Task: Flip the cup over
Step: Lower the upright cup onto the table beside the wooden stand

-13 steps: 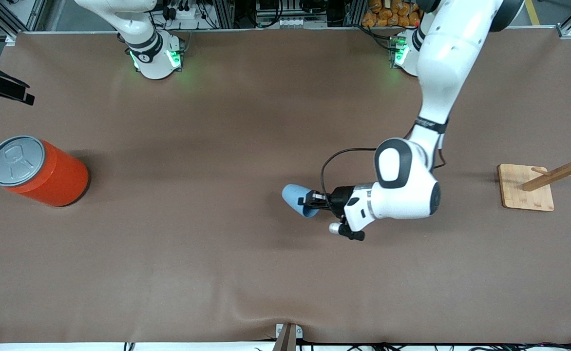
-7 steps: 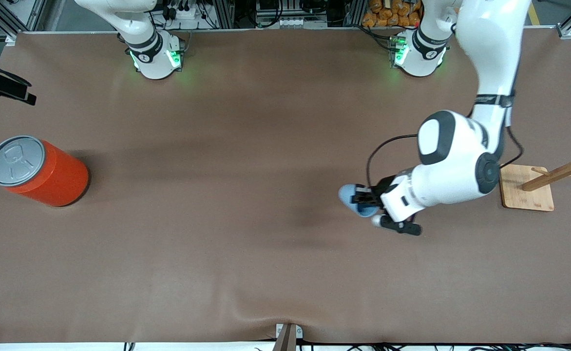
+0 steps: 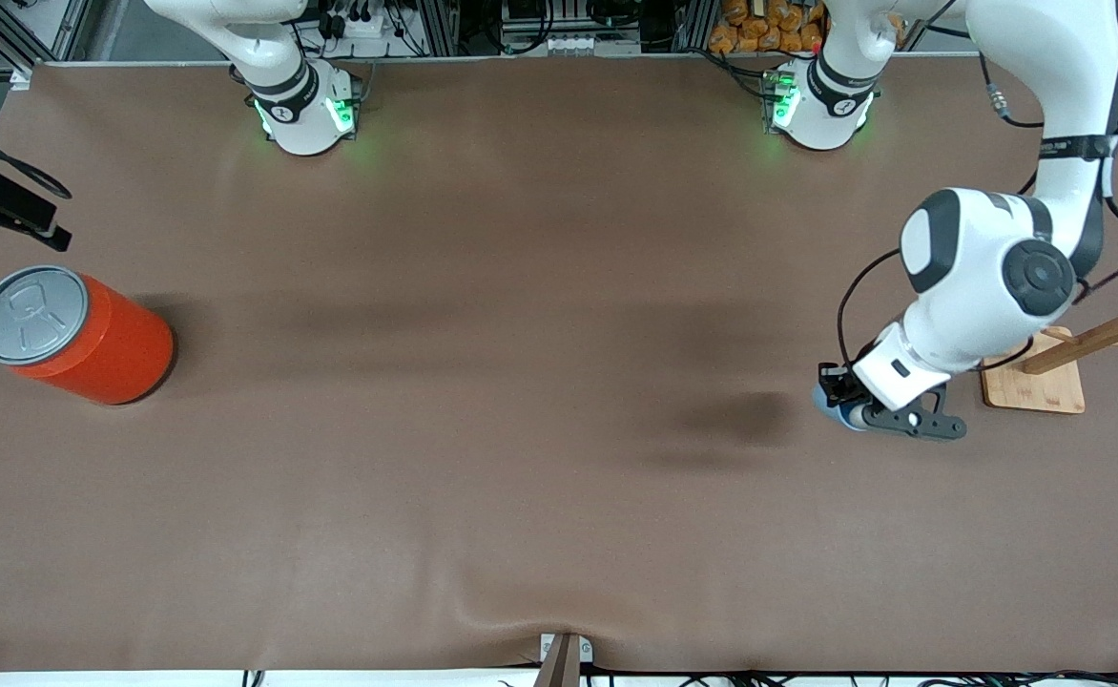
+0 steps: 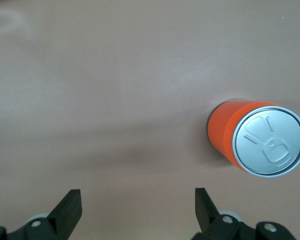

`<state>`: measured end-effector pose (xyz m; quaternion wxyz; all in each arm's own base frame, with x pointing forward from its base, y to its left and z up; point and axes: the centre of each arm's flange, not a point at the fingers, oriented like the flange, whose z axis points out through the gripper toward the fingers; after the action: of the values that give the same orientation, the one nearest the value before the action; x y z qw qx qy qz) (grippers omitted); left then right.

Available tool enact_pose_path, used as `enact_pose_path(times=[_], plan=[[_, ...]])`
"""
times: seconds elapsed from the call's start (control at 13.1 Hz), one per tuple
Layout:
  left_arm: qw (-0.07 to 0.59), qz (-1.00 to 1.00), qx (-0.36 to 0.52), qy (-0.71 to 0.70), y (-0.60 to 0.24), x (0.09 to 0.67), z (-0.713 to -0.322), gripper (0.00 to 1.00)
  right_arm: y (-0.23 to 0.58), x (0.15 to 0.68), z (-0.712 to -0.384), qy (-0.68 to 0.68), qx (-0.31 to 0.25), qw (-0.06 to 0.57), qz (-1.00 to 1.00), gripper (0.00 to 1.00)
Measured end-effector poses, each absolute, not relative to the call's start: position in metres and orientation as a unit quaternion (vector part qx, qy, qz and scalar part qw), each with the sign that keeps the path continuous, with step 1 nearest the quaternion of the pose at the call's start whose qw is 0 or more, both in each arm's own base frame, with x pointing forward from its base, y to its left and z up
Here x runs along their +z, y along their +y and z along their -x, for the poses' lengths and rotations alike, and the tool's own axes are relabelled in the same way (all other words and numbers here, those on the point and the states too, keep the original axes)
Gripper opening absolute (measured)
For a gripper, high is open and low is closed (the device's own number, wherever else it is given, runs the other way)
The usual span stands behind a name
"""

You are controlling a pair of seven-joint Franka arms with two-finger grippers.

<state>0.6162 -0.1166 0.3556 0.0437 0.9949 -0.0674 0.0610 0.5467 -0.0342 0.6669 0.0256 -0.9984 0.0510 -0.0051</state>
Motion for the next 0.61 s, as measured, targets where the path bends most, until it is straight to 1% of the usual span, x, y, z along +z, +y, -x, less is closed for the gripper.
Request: enact_pose_path(times=[0.15,0.31,0.61], plan=[[0.023,-0.992,0.108,-0.060,-0.089,0.306,-0.590,0.06,-0.060,0.669,-0.544,0.073,-0.008,0.025,0.997,1.00],[0.019,-0.992,0.116,-0.056,-0.081,0.271,-0.564,0.06,-0.081,0.669,-0.541,0.084,-0.009,0.025,0.996,1.00],[0.027,-0.993,0.110,-0.021,-0.105,0.268,-0.550,0.06,-0.072,0.669,-0.541,0.074,-0.006,0.026,0.997,1.00]])
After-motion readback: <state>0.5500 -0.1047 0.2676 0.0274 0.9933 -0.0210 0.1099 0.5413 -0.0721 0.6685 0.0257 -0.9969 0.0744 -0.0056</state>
